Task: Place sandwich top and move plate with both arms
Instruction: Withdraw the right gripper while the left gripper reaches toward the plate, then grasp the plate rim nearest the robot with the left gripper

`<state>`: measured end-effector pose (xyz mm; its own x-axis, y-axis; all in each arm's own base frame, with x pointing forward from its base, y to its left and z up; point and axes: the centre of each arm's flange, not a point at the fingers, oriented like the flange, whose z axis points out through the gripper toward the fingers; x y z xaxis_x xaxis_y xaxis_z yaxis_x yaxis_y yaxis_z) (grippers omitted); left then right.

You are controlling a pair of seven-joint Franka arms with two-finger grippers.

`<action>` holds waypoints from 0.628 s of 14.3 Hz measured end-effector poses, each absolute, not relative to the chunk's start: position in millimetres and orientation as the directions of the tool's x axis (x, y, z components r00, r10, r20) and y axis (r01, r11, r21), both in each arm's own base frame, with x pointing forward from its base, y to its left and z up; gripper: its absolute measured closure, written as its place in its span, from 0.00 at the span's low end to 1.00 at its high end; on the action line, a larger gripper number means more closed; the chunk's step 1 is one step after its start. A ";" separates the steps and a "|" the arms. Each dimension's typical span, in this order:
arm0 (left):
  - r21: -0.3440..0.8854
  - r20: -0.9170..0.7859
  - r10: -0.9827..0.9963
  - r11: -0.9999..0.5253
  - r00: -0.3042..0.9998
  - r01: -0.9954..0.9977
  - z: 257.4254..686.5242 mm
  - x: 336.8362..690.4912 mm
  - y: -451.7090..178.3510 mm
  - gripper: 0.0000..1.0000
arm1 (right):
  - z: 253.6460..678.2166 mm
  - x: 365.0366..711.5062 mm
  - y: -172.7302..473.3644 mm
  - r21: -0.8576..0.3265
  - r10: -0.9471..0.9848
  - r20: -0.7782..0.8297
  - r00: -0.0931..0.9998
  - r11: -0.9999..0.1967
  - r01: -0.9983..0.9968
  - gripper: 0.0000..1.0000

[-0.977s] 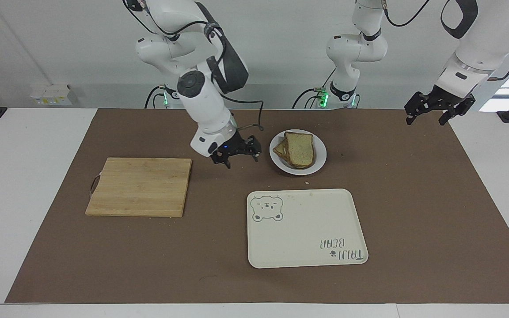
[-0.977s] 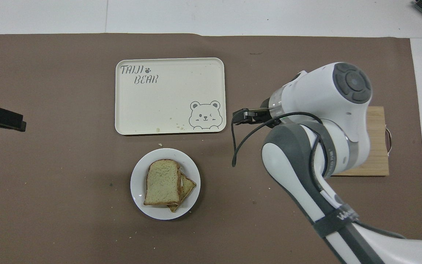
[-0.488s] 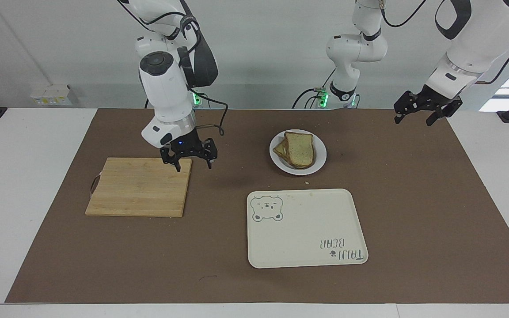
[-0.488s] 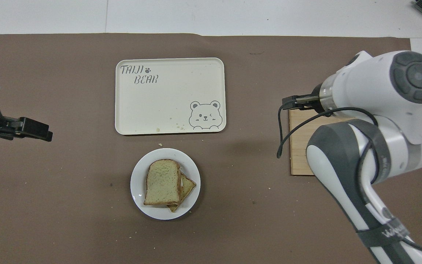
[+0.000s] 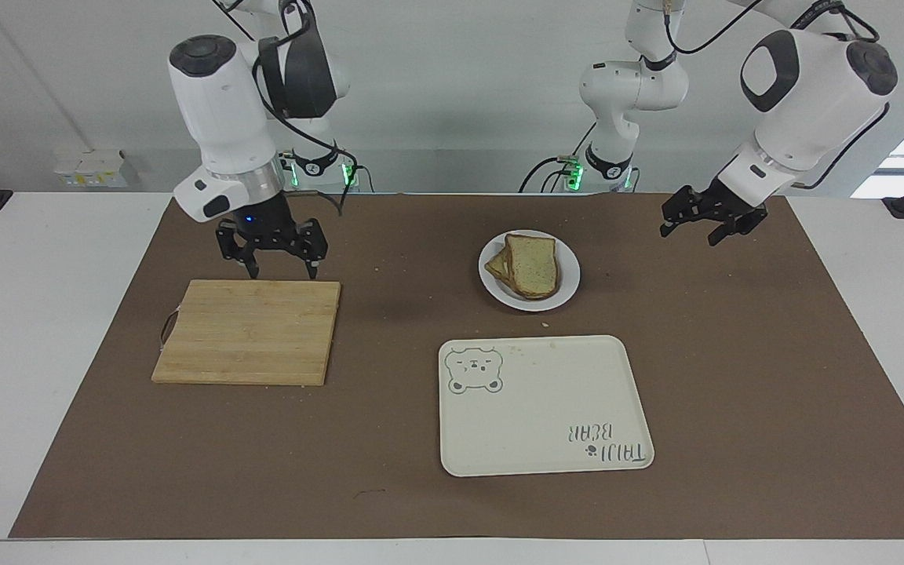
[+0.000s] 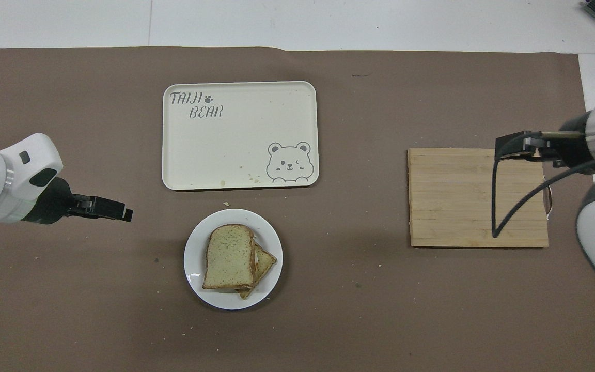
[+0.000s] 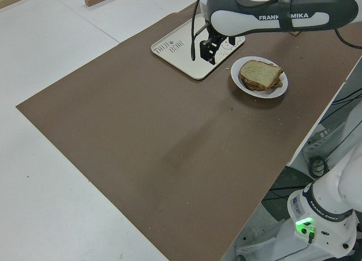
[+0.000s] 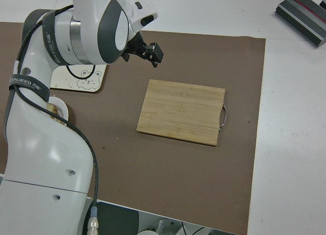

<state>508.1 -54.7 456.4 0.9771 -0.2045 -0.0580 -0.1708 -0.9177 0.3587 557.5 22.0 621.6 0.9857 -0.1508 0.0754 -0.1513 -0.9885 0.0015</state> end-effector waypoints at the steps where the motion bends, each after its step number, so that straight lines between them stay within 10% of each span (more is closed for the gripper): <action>1: 0.386 -0.050 -0.224 -0.903 0.973 -0.188 436.9 502.5 -55.5 0.00 | 629.5 553.9 9.2 0.005 -0.169 0.063 0.984 -0.985 -0.170 0.00; 9: 0.587 -0.064 -0.190 -0.801 0.980 -0.117 314.7 453.8 -78.7 0.00 | 645.2 524.3 -35.4 0.009 -0.204 0.036 0.978 -0.979 -0.204 0.00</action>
